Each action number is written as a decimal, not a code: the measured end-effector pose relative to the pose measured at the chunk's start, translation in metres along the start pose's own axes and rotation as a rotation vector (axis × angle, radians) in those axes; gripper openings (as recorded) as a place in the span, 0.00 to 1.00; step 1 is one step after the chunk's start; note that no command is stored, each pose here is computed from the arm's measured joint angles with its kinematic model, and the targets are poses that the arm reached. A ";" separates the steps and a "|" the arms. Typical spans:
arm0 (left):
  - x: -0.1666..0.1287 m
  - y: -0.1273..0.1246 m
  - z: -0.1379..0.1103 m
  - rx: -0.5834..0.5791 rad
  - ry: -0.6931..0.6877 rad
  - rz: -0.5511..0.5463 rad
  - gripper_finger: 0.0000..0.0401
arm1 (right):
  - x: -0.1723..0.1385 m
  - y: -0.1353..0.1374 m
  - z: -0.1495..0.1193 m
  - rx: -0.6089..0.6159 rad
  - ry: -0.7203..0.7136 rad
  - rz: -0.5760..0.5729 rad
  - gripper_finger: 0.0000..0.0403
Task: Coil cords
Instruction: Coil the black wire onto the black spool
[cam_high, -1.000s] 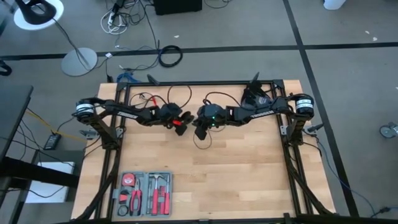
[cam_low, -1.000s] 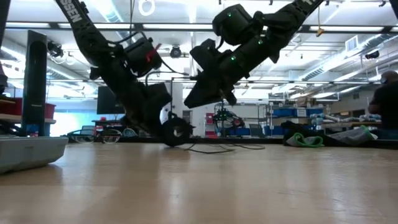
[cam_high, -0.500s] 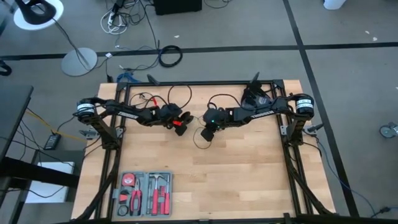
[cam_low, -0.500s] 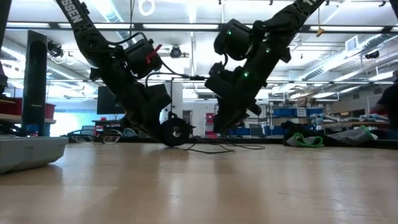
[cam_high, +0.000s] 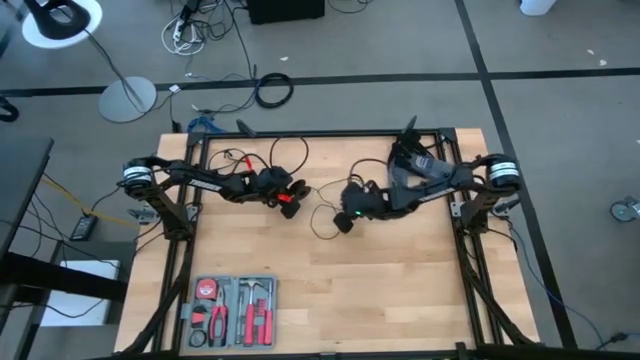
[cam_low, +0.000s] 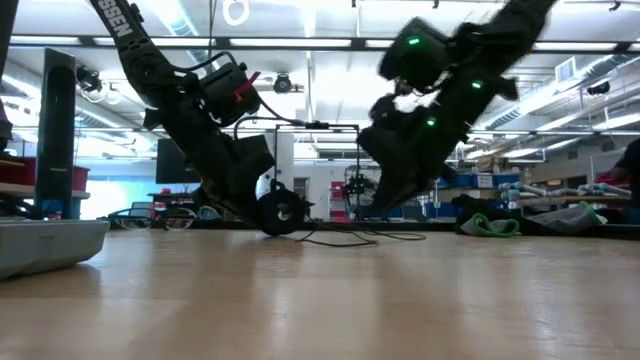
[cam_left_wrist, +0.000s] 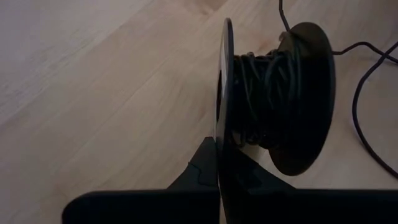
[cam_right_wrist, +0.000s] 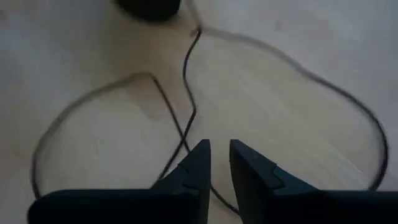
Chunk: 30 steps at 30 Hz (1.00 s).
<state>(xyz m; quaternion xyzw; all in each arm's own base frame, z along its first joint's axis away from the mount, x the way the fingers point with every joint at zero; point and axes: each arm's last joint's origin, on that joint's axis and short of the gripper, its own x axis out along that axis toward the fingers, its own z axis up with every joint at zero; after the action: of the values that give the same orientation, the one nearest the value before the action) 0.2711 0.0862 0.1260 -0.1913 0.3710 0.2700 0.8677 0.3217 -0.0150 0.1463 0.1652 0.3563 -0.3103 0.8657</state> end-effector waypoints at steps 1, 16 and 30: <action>0.000 0.000 0.000 0.000 0.001 0.000 0.00 | -0.002 -0.002 -0.003 0.028 -0.061 0.004 0.15; 0.000 0.000 0.000 -0.002 0.001 0.000 0.00 | 0.051 -0.033 -0.025 0.127 -0.285 0.234 0.14; 0.000 0.000 0.000 -0.005 0.002 0.000 0.00 | 0.049 -0.015 -0.029 0.125 -0.136 0.366 0.19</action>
<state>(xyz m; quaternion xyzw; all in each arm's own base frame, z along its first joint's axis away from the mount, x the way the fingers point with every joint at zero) 0.2710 0.0862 0.1260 -0.1937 0.3713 0.2709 0.8667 0.3242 -0.0324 0.0898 0.2593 0.2409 -0.1799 0.9178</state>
